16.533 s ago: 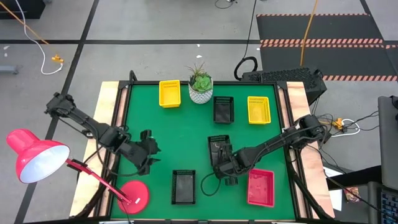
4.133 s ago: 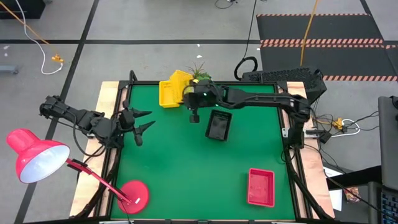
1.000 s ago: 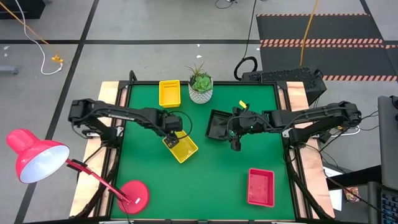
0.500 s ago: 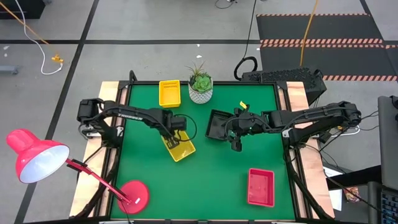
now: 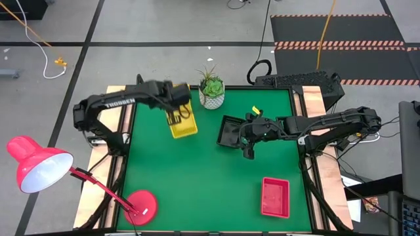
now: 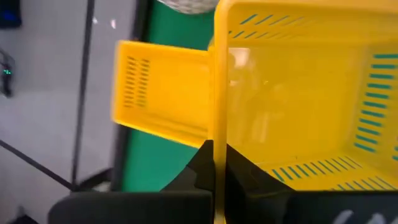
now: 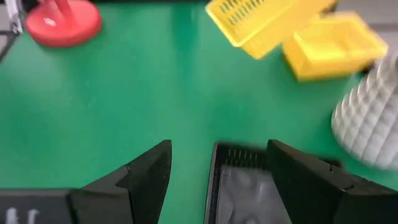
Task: Stack baskets by color
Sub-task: Stack the right yellow bin on the left stacked yellow bins
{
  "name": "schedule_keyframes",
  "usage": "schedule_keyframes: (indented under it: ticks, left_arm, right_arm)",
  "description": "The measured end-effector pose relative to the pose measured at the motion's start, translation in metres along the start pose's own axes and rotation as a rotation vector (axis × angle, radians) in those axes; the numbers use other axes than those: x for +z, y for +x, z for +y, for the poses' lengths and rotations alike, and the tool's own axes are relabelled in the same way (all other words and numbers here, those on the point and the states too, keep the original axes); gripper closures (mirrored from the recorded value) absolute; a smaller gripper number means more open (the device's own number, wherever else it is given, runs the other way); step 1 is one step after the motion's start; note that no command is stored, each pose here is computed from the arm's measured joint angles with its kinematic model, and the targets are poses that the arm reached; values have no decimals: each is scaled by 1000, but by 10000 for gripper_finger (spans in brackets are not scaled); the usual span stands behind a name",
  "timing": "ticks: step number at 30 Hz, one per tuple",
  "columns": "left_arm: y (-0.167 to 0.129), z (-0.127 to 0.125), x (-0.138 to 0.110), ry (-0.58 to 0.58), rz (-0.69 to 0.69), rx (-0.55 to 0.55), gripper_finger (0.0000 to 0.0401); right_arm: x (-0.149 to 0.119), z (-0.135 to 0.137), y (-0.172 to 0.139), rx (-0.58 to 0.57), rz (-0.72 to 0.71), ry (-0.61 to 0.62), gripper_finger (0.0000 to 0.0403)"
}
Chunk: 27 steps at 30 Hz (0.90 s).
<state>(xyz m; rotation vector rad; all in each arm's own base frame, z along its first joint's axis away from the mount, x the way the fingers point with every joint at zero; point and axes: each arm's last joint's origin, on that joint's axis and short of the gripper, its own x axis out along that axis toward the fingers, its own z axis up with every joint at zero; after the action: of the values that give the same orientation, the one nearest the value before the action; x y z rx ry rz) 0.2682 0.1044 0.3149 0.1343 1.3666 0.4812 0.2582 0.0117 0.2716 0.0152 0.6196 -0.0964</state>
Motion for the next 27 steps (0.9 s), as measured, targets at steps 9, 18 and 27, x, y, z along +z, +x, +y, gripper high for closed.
schedule_keyframes:
  ticks: [9, 18, 27]
  left_arm:
    - [13, 89, -8, 69, 27, 0, 399]
    - [63, 142, -19, 90, 52, -35, 400]
    - [105, 148, -9, 124, 62, -88, 400]
  right_arm:
    - [33, -3, -7, -36, -341, -222, 147]
    - [42, -27, -12, -224, -403, -201, 147]
    - [36, -40, -9, -254, -339, -167, 147]
